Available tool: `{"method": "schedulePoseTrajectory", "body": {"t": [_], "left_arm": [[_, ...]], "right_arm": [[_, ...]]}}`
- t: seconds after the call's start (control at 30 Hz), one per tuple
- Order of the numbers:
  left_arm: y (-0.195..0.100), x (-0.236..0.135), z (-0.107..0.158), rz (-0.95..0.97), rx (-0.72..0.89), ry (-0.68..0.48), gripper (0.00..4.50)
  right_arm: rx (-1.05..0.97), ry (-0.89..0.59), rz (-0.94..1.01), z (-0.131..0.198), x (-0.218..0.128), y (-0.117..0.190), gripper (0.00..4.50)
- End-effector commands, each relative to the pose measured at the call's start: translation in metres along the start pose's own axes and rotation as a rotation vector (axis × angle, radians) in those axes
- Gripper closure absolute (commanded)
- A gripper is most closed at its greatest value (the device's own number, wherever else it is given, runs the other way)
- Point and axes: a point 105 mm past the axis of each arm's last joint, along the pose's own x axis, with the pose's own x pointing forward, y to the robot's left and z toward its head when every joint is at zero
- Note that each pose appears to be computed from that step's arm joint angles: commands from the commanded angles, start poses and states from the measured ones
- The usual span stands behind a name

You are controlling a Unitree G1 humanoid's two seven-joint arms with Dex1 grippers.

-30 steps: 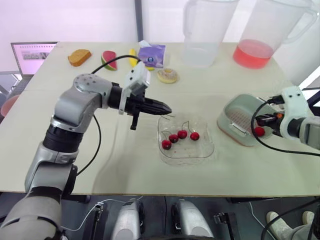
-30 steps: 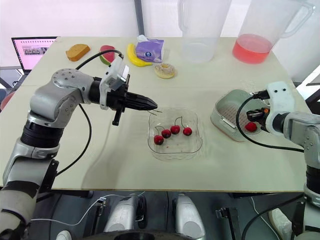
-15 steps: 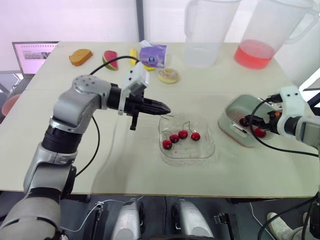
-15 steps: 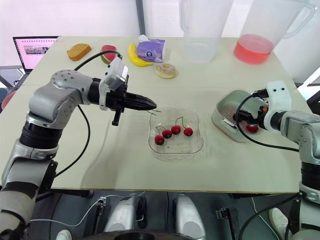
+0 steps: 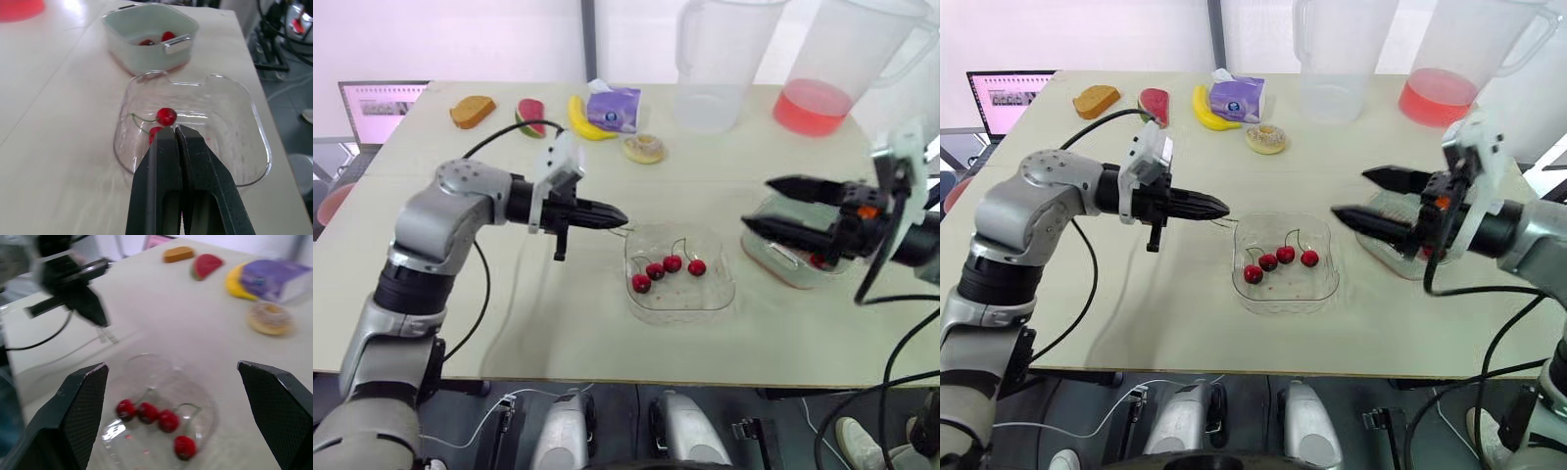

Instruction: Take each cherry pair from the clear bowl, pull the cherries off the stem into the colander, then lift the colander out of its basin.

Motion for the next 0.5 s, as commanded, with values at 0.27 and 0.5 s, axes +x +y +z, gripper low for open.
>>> {"method": "schedulePoseTrajectory", "body": {"t": [0.27, 0.5], "left_arm": [[0.017, -0.042, -0.030, 0.397, -0.214, -0.042, 4.50], [0.026, -0.077, -0.083, 0.648, -0.385, -0.011, 4.50]], "right_arm": [[-0.165, 0.149, 0.132, -0.024, 0.029, 0.021, 0.01], [-0.212, 0.116, 0.159, -0.022, 0.036, 0.024, 0.01]]}}
